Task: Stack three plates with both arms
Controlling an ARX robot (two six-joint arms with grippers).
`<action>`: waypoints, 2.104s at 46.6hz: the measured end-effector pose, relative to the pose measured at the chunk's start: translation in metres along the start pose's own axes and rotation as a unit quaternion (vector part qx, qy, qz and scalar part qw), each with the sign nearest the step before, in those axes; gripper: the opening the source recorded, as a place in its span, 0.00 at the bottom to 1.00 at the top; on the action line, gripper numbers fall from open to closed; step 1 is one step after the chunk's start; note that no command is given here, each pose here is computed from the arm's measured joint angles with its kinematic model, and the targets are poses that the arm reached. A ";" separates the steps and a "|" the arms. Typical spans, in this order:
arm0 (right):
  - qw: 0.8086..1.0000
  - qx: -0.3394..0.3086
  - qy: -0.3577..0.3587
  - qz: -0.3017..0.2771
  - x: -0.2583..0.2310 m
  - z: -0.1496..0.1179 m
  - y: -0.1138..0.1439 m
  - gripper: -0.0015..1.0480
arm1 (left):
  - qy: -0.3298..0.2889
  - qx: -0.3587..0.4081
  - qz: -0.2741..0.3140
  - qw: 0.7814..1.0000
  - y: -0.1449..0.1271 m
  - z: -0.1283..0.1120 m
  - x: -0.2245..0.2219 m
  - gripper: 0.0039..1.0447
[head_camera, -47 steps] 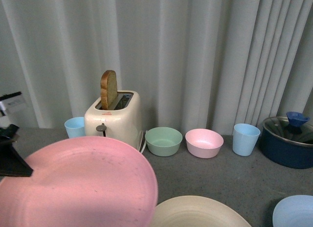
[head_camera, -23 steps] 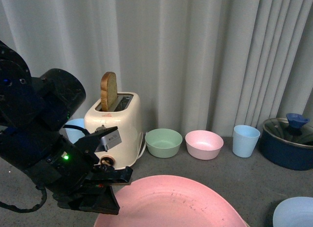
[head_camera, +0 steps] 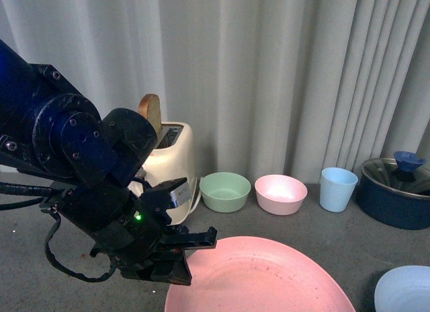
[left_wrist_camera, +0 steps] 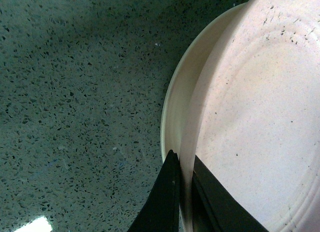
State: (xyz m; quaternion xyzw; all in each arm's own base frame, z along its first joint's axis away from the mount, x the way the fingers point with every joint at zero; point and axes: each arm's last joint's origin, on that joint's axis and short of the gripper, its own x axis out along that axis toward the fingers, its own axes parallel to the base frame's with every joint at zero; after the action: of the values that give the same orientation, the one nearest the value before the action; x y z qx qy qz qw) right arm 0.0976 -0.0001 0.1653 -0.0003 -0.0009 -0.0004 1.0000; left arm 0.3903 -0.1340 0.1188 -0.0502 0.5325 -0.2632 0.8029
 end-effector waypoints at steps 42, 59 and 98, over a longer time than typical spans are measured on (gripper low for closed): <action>1.000 0.000 0.000 0.000 0.000 0.000 0.000 0.93 | 0.009 0.004 0.002 1.000 0.000 -0.011 0.024 0.16; 1.000 0.000 0.000 0.000 0.000 0.000 0.000 0.93 | -0.029 0.013 -0.014 0.999 -0.005 -0.001 0.002 0.85; 1.000 0.000 0.000 0.000 0.000 0.000 0.000 0.93 | -0.234 0.165 0.101 0.953 -0.024 -0.086 -0.160 0.92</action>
State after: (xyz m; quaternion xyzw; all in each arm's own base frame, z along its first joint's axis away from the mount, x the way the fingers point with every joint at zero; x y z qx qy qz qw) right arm 0.0976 -0.0001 0.1653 -0.0003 -0.0009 -0.0002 1.0000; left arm 0.2586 -0.0607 0.2231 0.0765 0.2817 -0.2460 0.9243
